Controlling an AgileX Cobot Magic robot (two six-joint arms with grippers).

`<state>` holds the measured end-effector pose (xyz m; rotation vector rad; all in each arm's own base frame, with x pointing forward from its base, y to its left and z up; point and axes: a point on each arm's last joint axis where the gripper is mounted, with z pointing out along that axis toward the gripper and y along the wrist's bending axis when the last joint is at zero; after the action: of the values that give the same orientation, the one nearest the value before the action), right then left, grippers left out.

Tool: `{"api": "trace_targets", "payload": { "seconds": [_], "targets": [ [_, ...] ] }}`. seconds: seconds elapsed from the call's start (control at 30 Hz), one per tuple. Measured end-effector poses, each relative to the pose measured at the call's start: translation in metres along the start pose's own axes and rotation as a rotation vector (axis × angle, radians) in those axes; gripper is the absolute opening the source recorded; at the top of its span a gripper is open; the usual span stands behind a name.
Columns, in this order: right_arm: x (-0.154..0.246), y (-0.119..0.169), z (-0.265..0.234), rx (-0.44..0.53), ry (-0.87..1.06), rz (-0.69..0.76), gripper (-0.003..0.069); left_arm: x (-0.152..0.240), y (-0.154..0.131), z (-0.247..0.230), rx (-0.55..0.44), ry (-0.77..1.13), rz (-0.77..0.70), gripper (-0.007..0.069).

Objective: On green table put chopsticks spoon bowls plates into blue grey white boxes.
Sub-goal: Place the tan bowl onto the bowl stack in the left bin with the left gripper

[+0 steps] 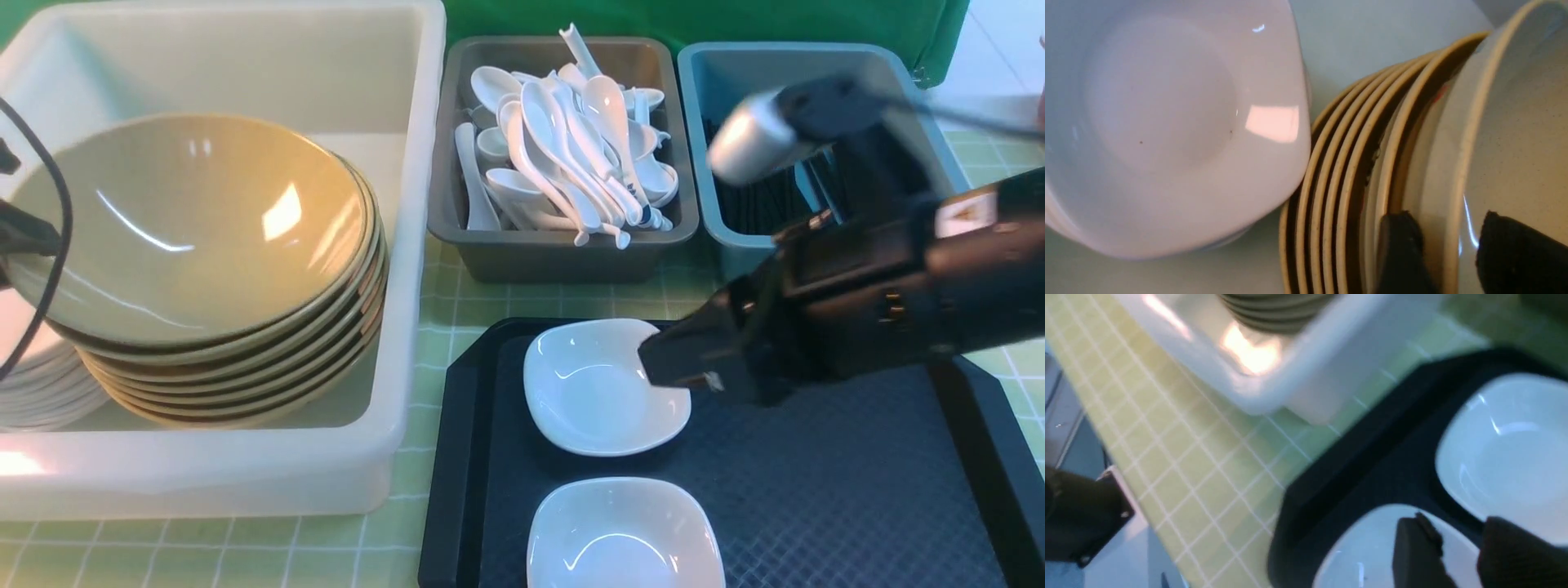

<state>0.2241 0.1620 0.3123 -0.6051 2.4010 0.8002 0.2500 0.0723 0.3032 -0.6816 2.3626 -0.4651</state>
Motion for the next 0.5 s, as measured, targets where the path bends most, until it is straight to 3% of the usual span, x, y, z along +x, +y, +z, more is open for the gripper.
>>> {"api": "trace_targets", "payload": {
  "seconds": [0.07,0.17,0.27,0.4,0.47,0.5],
  "targets": [
    [-0.001,-0.011,0.008,0.021,0.017,0.041,0.0309,0.002,-0.002,-0.001,-0.007,0.009,0.019,0.0368],
    [-0.003,-0.049,0.029,0.087,0.058,0.143,0.0397,0.003,-0.014,-0.016,-0.014,0.007,0.089,0.0547],
    [-0.001,-0.072,0.047,0.125,0.087,0.2,0.0412,-0.001,-0.024,-0.038,-0.019,-0.019,0.151,0.0622],
    [0.005,-0.092,0.073,0.159,0.127,0.241,0.0417,-0.005,-0.042,-0.073,-0.005,-0.057,0.227,0.065],
    [0.01,-0.101,0.087,0.176,0.146,0.26,0.0417,-0.003,-0.057,-0.094,0.032,-0.085,0.288,0.065],
    [0.014,-0.109,0.098,0.194,0.158,0.28,0.0417,0.007,-0.074,-0.106,0.096,-0.079,0.395,0.0648]
  ]
}}
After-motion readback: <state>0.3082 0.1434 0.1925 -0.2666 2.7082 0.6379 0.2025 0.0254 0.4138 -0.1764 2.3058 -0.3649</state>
